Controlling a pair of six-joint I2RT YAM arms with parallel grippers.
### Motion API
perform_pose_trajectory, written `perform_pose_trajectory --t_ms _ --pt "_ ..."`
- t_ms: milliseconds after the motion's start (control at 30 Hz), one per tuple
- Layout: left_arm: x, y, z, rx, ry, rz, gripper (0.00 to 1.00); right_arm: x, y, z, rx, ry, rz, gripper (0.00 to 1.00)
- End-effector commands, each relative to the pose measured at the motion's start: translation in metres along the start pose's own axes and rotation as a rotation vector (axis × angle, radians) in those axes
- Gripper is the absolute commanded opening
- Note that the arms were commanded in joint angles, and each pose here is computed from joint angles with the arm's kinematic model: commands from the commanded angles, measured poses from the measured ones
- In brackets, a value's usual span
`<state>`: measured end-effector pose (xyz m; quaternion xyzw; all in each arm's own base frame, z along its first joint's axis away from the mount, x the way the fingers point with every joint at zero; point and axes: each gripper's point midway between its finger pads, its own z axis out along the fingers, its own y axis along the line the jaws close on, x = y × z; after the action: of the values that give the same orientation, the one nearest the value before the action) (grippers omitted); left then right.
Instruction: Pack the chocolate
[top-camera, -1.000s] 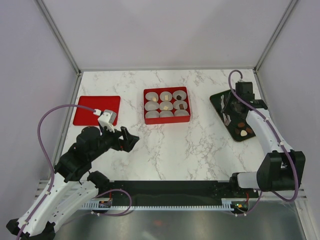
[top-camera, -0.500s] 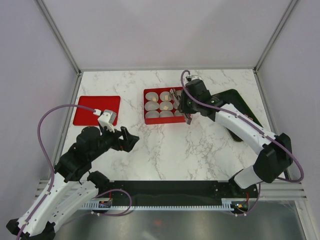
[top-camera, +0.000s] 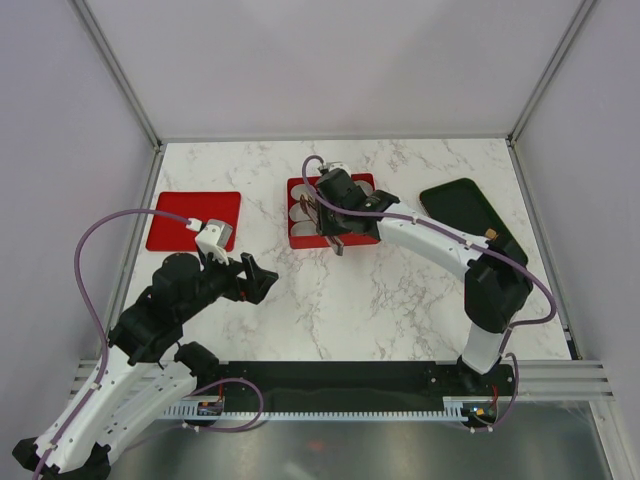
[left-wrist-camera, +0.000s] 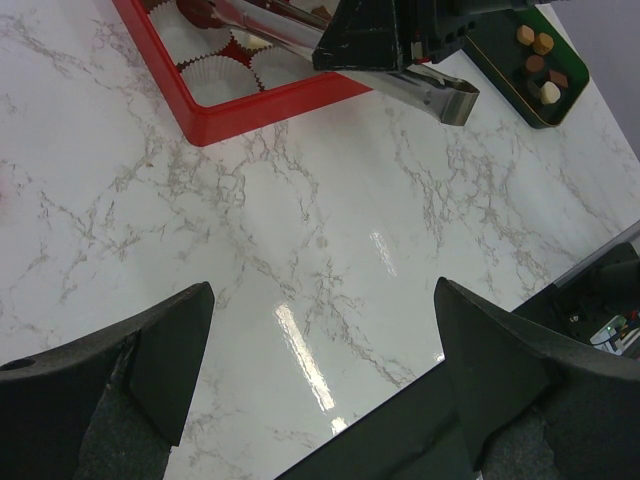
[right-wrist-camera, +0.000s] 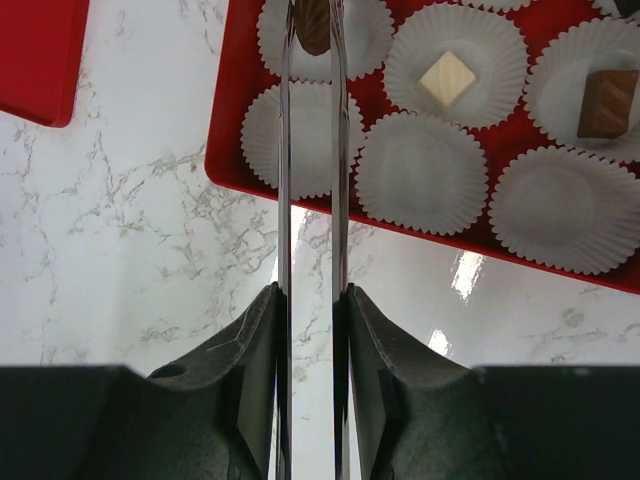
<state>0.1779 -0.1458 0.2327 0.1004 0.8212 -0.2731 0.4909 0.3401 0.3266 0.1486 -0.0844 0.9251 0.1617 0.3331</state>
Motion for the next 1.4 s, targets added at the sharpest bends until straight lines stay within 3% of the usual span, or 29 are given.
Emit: perform_pose_trajectory --t_ms 0,500,900,1167,1367 --pt "-0.003 -0.002 -0.001 0.008 -0.017 -0.003 1.0 -0.027 0.018 -0.001 -0.028 -0.085 0.0 0.37" --pt "-0.002 -0.002 -0.001 0.008 -0.016 -0.002 1.0 -0.011 0.013 0.016 0.017 -0.056 -0.015 0.43" --pt "-0.003 -0.001 -0.001 0.004 -0.02 -0.002 1.0 -0.033 0.015 0.004 0.023 -0.116 -0.028 0.47" --pt "0.0 0.001 0.003 -0.012 0.001 -0.007 1.0 -0.048 0.017 -0.047 -0.005 -0.135 -0.024 0.46" --pt "0.001 0.002 0.004 -0.014 0.002 -0.011 0.99 -0.018 -0.052 -0.095 0.162 -0.084 -0.013 0.46"
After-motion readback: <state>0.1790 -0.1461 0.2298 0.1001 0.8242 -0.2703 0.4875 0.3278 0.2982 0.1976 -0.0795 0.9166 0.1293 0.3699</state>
